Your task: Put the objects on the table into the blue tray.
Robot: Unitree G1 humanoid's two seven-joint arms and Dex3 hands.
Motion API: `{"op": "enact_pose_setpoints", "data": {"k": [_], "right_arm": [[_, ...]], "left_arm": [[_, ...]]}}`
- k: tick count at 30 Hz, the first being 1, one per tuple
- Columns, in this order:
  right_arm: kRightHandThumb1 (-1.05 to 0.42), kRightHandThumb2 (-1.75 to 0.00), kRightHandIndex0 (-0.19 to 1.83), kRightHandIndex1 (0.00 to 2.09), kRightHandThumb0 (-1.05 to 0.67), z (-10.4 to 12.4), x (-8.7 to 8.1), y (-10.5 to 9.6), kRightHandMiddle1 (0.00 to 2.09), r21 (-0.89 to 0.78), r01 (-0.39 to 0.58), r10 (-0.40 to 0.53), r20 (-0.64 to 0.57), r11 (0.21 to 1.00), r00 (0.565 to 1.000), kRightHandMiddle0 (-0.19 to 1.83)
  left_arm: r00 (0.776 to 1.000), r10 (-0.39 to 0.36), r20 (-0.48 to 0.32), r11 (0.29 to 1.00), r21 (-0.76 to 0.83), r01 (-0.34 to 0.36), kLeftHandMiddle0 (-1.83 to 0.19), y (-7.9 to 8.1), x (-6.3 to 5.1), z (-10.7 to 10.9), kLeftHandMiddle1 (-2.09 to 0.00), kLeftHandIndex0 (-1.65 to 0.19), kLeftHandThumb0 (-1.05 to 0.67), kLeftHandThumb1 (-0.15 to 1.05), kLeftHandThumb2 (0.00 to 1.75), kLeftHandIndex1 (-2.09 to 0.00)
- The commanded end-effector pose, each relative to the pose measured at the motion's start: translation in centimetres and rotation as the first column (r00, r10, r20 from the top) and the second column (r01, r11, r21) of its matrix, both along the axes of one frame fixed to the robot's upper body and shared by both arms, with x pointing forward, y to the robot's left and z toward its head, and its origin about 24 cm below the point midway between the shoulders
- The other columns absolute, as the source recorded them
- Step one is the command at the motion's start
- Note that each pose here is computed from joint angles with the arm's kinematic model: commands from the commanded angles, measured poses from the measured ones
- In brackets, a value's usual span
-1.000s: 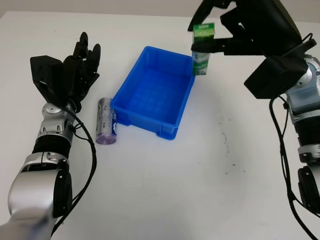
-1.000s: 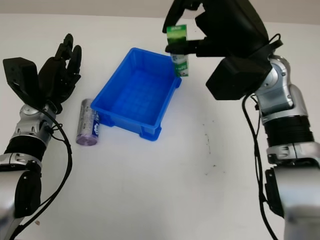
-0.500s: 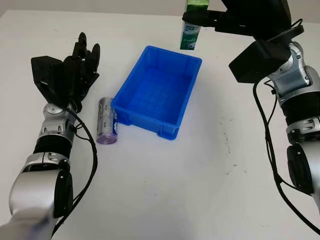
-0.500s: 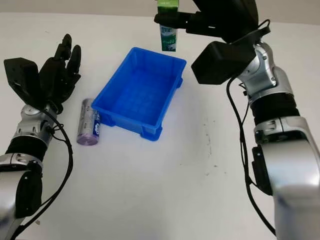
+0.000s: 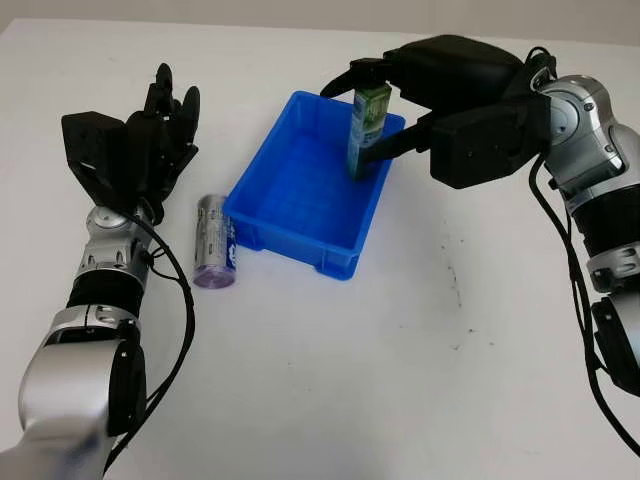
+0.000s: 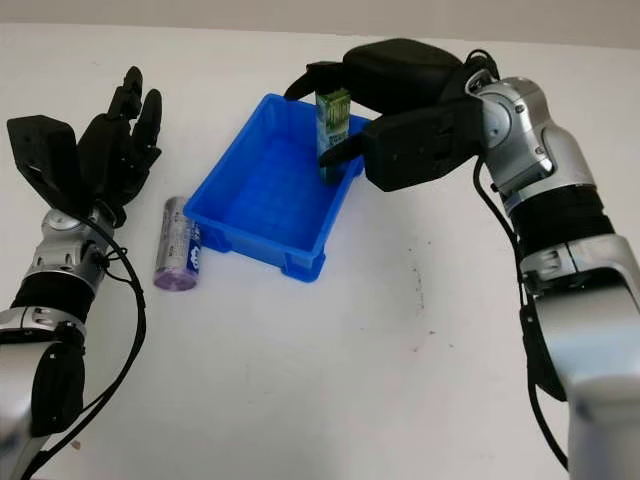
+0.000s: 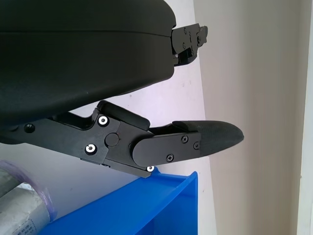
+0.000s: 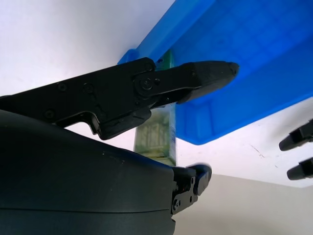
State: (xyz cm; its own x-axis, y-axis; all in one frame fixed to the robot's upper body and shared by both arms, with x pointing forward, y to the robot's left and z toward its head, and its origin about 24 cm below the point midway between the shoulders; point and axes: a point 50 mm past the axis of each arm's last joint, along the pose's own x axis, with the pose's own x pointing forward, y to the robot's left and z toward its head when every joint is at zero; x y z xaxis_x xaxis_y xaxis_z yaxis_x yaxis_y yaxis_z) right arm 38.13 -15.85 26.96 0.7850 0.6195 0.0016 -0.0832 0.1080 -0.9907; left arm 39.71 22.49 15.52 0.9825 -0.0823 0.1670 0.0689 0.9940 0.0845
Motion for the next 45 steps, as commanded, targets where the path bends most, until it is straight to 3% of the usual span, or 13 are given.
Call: {"op": "enact_pose_setpoints", "data": {"k": [1,9,16,22,27,32,36,42,45], "right_arm": [[-1.05,-0.28,-0.19,0.01,-0.83,0.5,-0.4,-0.3,0.03,0.047,-0.015,0.013,0.030,0.999,0.999,-0.12],[-1.05,-0.56,-0.17,0.05,-0.87,1.3,-0.9,-1.1,0.03,0.316,-0.046,0.001,0.142,0.948,0.990,-0.15],[-1.05,-0.68,-0.19,0.04,-0.80,1.6,-0.7,-3.8,0.03,0.647,-0.032,-0.116,0.185,0.762,0.976,-0.16],[-1.05,-0.64,-0.19,0.00,-0.79,0.4,-0.2,-6.9,0.01,0.864,0.060,-0.206,0.051,0.500,0.977,-0.19],[-1.05,-0.67,-0.19,0.00,-0.78,-2.0,0.0,-9.1,0.00,0.899,0.208,-0.227,-0.126,0.384,0.966,-0.19],[-1.05,-0.75,-0.19,0.00,-0.70,-5.3,-0.2,-9.4,0.00,0.872,0.326,-0.221,-0.259,0.366,0.940,-0.19],[-1.05,-0.74,-0.19,0.00,-0.70,-6.7,-0.8,-9.2,0.00,0.861,0.358,-0.214,-0.297,0.362,0.931,-0.19],[-1.05,-0.74,-0.19,0.00,-0.72,-7.4,-1.1,-9.1,0.00,0.846,0.389,-0.224,-0.326,0.364,0.918,-0.19],[-1.05,-0.73,-0.19,0.00,-0.72,-7.5,-1.1,-9.1,0.00,0.841,0.402,-0.229,-0.338,0.362,0.913,-0.19]], "left_arm": [[1.000,-0.010,0.012,1.000,0.013,0.010,0.19,-0.2,-0.1,0.1,0.00,0.19,-0.66,1.05,0.58,0.00],[1.000,-0.011,0.008,1.000,0.011,0.011,0.19,-0.3,0.0,0.0,0.00,0.19,-0.67,1.05,0.57,0.00],[1.000,-0.008,0.002,1.000,0.012,0.008,0.19,-0.2,0.0,-0.1,0.00,0.19,-0.68,1.05,0.57,0.00],[1.000,-0.007,0.002,1.000,0.024,0.007,0.19,-0.3,0.0,-0.1,0.00,0.19,-0.69,1.05,0.56,0.00],[1.000,-0.006,-0.002,1.000,0.029,0.006,0.19,-0.2,0.0,-0.1,0.00,0.19,-0.71,1.05,0.55,0.00],[1.000,-0.010,-0.005,0.999,0.033,0.010,0.19,-0.3,0.0,-0.1,0.00,0.19,-0.72,1.05,0.54,0.00],[1.000,-0.028,0.000,0.998,0.058,0.028,0.19,0.1,-0.2,0.0,0.00,0.19,-0.72,1.05,0.53,0.00],[0.997,-0.069,0.037,0.975,0.216,0.059,0.19,2.9,-1.4,1.7,-0.03,0.16,-0.75,1.05,0.43,-0.03],[0.991,-0.125,0.054,0.938,0.333,0.100,0.19,4.3,-2.2,3.1,-0.02,0.16,-0.79,1.05,0.40,-0.04]]}}
